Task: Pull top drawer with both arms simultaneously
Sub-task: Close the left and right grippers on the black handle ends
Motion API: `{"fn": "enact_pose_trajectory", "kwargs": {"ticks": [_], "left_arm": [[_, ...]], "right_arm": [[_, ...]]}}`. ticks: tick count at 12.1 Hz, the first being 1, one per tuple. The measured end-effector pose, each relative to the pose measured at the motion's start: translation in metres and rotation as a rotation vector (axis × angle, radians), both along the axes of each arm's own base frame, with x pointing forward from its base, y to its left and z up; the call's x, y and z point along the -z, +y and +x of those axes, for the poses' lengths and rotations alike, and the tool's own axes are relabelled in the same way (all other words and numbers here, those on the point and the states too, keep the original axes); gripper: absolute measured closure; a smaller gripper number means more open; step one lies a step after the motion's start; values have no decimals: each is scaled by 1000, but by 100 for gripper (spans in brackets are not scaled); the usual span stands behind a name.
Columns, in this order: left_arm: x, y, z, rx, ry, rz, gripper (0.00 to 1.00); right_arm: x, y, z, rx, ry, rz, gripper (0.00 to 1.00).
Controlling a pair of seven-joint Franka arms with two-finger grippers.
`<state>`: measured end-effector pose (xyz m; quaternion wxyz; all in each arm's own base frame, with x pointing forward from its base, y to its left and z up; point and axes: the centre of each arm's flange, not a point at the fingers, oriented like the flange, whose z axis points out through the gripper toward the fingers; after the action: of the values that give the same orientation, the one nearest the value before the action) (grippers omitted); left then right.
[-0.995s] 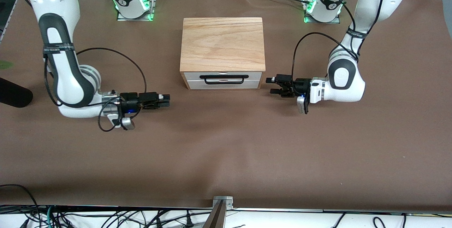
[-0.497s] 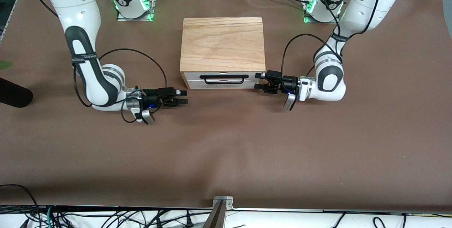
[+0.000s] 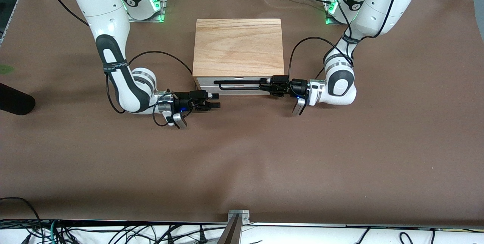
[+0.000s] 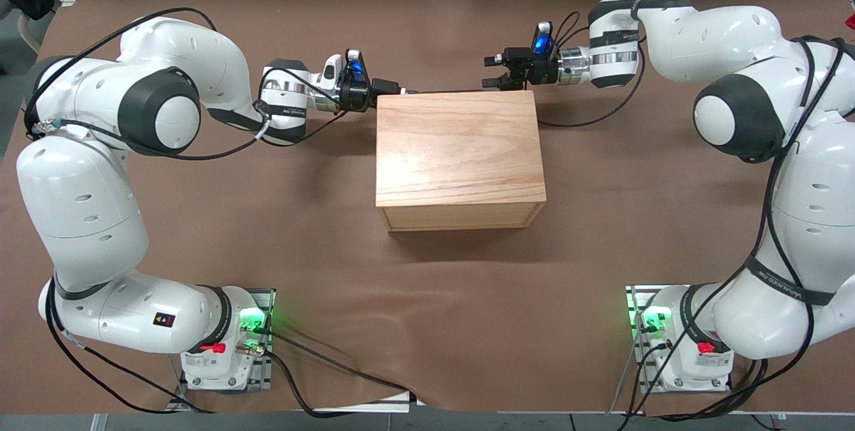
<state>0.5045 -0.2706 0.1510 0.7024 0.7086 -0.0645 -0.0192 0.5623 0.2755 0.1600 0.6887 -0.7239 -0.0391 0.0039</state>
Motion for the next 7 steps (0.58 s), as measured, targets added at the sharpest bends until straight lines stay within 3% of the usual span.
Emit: {"fn": "enact_pose_trajectory", "kwargs": {"ticks": [1,7], "left_arm": [[0,0,0,0,0,0,50],[-2,-12,-3,-13,19,-17,50]], "right_arm": [[4,-3,-3,2,-11,-2,0],[18,19,-29,26,-25,27,0]]}}
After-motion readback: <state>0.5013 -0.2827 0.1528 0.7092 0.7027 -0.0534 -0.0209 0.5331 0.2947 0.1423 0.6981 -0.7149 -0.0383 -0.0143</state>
